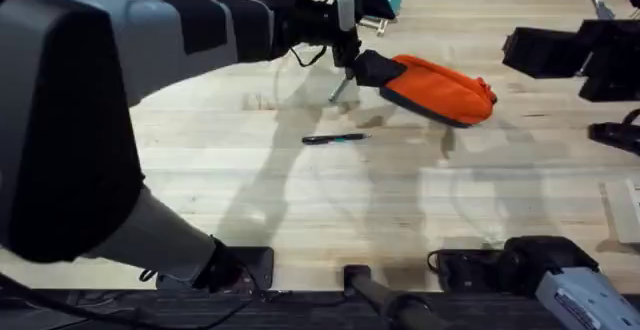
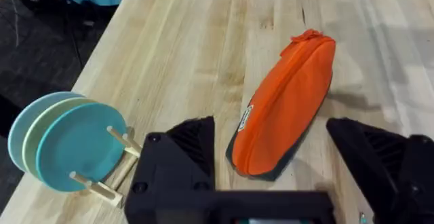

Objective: Unzip the bag, pick up the pens from the table one at a time and place them inside, then zip the bag closed.

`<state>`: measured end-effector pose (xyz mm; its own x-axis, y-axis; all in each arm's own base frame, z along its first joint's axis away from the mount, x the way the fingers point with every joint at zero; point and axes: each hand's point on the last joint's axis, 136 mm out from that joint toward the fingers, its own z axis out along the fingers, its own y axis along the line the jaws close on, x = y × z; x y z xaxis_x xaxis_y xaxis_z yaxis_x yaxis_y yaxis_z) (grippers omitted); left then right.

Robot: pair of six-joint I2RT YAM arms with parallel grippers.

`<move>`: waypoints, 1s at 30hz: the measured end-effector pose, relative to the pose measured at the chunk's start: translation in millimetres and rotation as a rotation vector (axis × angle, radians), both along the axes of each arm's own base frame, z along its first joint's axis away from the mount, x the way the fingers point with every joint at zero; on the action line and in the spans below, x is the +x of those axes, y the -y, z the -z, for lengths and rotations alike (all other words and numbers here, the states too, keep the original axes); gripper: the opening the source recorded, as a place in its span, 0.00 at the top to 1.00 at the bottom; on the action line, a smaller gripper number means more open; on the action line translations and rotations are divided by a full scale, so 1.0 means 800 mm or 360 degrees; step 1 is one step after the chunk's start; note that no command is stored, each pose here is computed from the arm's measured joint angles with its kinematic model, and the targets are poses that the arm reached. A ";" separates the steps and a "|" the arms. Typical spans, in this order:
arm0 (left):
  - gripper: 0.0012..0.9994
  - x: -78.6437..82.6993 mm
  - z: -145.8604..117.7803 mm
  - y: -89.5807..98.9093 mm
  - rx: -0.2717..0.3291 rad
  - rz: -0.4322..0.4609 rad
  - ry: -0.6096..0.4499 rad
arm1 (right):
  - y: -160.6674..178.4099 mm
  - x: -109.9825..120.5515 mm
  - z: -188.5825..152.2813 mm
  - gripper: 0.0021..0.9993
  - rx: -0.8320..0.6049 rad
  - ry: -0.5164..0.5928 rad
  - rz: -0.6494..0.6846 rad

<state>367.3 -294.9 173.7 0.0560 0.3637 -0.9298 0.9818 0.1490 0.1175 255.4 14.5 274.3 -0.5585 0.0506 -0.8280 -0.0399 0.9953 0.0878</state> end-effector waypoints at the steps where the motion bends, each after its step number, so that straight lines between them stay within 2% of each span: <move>1: 0.01 0.000 0.000 0.000 0.0002 -0.0002 0.0000 | 0.000 0.000 0.000 0.00 0.0000 0.0000 0.0000; 5: 0.01 0.002 0.006 0.000 0.0011 0.0005 0.0009 | 0.000 0.000 0.000 0.00 0.0000 0.0000 0.0000; 13: 0.01 0.010 0.042 0.004 0.0043 0.0018 -0.0023 | 0.000 0.000 0.000 0.00 0.0000 0.0000 0.0000; 20: 0.01 0.011 0.049 0.016 0.0027 0.0051 0.0027 | 0.000 0.000 0.000 0.00 0.0000 0.0000 0.0000; 30: 0.01 0.007 0.097 0.024 0.0076 0.0076 -0.0088 | 0.000 0.000 0.000 0.00 0.0000 -0.0001 0.0000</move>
<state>372.9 -313.8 96.0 0.0235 0.4057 -0.9137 0.9928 0.0977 0.0689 255.3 14.5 274.2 -0.5589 0.0505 -0.8277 -0.0400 0.9953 0.0878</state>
